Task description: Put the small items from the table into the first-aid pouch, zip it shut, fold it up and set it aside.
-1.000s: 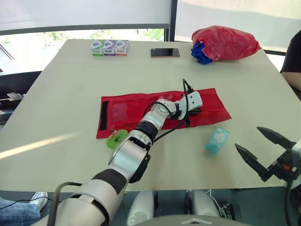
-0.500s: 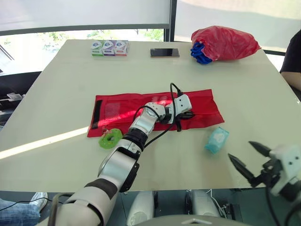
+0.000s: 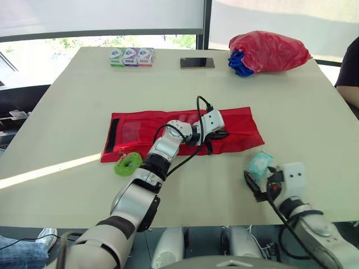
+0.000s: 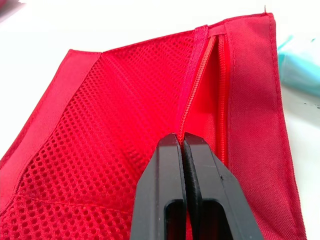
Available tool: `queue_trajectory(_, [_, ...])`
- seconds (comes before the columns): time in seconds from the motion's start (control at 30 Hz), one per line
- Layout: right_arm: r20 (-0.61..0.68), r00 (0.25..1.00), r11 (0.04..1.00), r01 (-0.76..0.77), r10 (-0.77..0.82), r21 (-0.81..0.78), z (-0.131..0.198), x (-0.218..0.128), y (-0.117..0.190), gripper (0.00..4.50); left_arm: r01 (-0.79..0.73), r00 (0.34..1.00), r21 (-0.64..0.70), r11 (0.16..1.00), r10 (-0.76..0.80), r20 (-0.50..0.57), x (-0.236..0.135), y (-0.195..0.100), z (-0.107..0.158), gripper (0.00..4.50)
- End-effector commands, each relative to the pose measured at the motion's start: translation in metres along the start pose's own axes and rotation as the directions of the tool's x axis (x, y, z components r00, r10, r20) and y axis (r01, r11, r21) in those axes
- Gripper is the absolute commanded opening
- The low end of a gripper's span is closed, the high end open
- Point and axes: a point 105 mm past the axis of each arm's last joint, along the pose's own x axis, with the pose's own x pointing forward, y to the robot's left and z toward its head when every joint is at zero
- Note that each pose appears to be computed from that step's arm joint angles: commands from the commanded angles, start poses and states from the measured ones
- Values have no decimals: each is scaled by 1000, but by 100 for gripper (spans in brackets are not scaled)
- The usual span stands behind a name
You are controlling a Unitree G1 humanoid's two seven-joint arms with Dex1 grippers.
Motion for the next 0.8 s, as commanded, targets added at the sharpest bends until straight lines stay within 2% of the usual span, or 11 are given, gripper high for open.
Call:
queue_trajectory(0.03, [11,998,998,60,-59,-26,2,0,-5,394,-13,998,34,999,10,64,0,3,20,0])
queue_trajectory(0.1, [30,997,996,73,-72,-41,6,-1,-9,350,-11,998,33,999,9,67,1,2,20,0])
queue_trajectory(0.13, [39,996,995,85,-83,-48,8,-1,-12,293,-8,998,33,999,6,68,1,1,20,0])
queue_trajectory(0.2, [51,994,994,95,-92,-58,10,-3,-16,213,0,998,35,999,-3,69,2,-1,20,0])
queue_trajectory(0.23, [59,994,993,96,-93,-63,12,-4,-18,144,3,998,36,999,-6,69,3,-2,20,0])
queue_trajectory(0.27, [67,993,993,97,-93,-67,13,-5,-19,119,5,998,35,999,-7,69,3,-2,20,0])
queue_trajectory(0.3, [73,993,993,97,-92,-73,14,-7,-20,64,7,997,34,999,-10,70,3,-2,20,0])
queue_trajectory(0.37, [90,994,993,75,-67,-86,17,-12,-20,3,9,997,32,999,-12,71,3,-3,20,0])
queue_trajectory(0.5, [88,996,995,17,-8,-98,18,-24,-20,3,10,997,30,999,-12,70,5,-3,18,0])
queue_trajectory(0.73, [29,953,953,-302,303,-27,22,-55,8,3,36,995,36,999,-39,93,7,-8,23,0])
queue_trajectory(0.8, [21,939,939,-343,343,3,24,-56,13,3,51,993,42,998,-55,101,8,-12,24,0])
